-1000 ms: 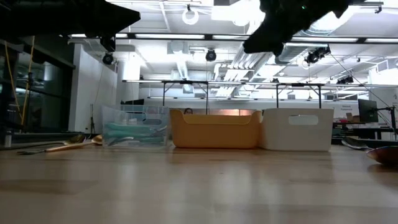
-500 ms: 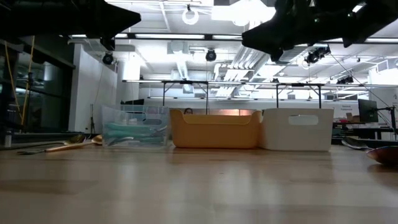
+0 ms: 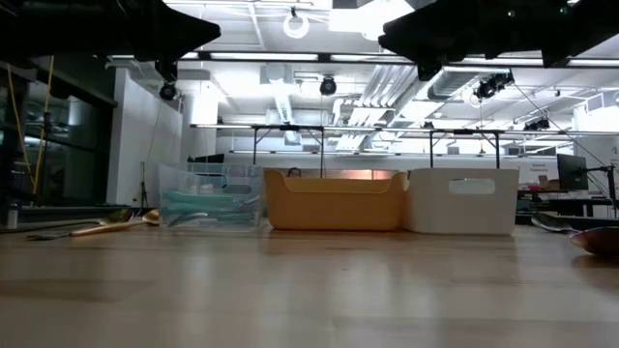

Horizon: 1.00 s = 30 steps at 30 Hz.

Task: Sort silverware by color (type)
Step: Put the silver spoon in the orange bin

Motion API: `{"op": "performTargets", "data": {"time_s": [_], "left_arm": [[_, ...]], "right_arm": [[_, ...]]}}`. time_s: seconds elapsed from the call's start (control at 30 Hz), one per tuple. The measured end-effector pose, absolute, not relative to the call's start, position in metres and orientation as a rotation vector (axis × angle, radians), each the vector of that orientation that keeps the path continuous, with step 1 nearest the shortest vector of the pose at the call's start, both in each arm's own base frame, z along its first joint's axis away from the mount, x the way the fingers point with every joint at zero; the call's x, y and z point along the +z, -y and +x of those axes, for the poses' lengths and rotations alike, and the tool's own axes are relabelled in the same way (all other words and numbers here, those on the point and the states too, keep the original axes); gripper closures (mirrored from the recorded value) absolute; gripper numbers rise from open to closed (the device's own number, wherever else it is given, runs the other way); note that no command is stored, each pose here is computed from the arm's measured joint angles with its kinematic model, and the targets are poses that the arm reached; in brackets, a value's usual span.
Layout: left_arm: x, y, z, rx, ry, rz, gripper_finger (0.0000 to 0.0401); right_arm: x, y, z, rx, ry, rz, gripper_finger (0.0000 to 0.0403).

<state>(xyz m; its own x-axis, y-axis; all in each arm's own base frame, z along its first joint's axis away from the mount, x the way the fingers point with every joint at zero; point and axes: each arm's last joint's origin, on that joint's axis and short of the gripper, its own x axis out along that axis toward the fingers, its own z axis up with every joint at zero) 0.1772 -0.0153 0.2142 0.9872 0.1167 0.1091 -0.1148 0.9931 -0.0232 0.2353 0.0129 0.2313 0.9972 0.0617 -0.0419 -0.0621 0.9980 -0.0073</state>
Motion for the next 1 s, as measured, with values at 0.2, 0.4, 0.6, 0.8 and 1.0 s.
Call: {"op": "performTargets", "data": {"time_s": [0.2, 0.4, 0.6, 0.8, 1.0], "left_arm": [[0.212, 0.015, 0.177, 0.116, 0.09, -0.015, 0.0401], [0.212, 0.015, 0.177, 0.116, 0.086, -0.015, 0.0401], [0.211, 0.015, 0.178, 0.114, 0.079, -0.067, 0.0401], [0.201, 0.013, 0.177, 0.208, -0.016, -0.13, 0.0365], [0.197, 0.01, 0.18, 0.373, -0.23, -0.224, 0.0278]], "right_arm": [[0.234, -0.013, 0.235, 0.061, -0.013, -0.008, 0.0279], [0.234, -0.013, 0.235, 0.061, -0.014, -0.008, 0.0279], [0.234, -0.013, 0.235, 0.059, -0.014, -0.008, 0.0279], [0.234, -0.013, 0.235, 0.059, -0.014, -0.008, 0.0279], [0.234, -0.013, 0.235, 0.059, -0.014, -0.008, 0.0279]]}}
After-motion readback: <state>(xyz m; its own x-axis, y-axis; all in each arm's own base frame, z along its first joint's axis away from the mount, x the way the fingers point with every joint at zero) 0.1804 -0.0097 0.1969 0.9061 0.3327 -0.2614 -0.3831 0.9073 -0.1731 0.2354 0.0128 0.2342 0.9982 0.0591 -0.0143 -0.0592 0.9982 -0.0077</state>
